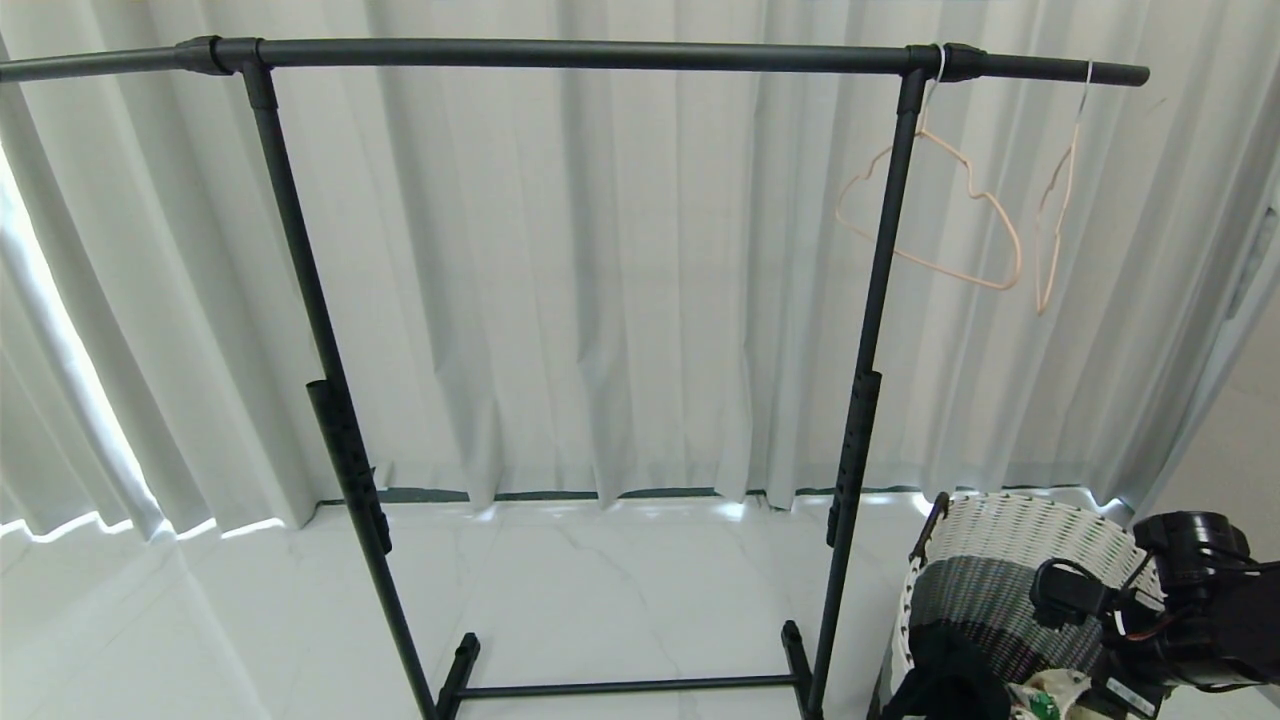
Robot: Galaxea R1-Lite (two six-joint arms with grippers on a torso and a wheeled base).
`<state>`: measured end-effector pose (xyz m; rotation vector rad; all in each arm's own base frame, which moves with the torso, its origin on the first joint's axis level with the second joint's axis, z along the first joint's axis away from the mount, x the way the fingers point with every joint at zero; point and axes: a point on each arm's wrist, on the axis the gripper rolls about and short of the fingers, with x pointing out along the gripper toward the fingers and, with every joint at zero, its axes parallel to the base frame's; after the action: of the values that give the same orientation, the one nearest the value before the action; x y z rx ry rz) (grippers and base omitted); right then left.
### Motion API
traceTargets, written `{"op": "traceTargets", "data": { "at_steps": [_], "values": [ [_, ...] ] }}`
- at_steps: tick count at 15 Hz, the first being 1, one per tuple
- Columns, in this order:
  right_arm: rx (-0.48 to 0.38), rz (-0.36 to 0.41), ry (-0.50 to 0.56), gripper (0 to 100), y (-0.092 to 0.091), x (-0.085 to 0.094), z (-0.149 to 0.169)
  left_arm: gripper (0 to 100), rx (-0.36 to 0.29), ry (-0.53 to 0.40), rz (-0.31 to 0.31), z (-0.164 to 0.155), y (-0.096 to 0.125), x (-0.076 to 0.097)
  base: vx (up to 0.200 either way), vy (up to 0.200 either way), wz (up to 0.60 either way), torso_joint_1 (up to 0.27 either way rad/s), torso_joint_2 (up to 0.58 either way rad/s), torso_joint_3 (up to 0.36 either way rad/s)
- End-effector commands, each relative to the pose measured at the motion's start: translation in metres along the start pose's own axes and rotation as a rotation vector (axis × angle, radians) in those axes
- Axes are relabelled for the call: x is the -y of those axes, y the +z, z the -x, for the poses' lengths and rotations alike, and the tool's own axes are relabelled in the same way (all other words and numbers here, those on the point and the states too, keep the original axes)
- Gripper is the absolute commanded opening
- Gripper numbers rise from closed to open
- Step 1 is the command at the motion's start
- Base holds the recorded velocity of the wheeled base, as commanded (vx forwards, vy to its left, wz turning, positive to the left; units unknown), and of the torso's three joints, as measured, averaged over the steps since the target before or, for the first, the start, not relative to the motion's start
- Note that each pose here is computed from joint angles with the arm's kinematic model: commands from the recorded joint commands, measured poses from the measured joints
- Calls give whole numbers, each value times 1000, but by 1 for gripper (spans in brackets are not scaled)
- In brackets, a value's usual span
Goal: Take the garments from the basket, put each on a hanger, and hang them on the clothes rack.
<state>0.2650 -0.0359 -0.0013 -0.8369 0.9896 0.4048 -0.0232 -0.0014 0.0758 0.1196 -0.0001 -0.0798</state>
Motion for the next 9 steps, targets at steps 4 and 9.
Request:
{"op": "traceTargets", "data": {
  "at_steps": [4,9],
  "values": [
    [19,-3,-38,0,-3,-6,16,100,-1,0,-1,0,0,0,0,0,0,0,0,0],
    [200,-144,-173,0,9,-14,112,100,-2,1,-10,0,0,0,0,0,0,0,0,0]
  ]
}}
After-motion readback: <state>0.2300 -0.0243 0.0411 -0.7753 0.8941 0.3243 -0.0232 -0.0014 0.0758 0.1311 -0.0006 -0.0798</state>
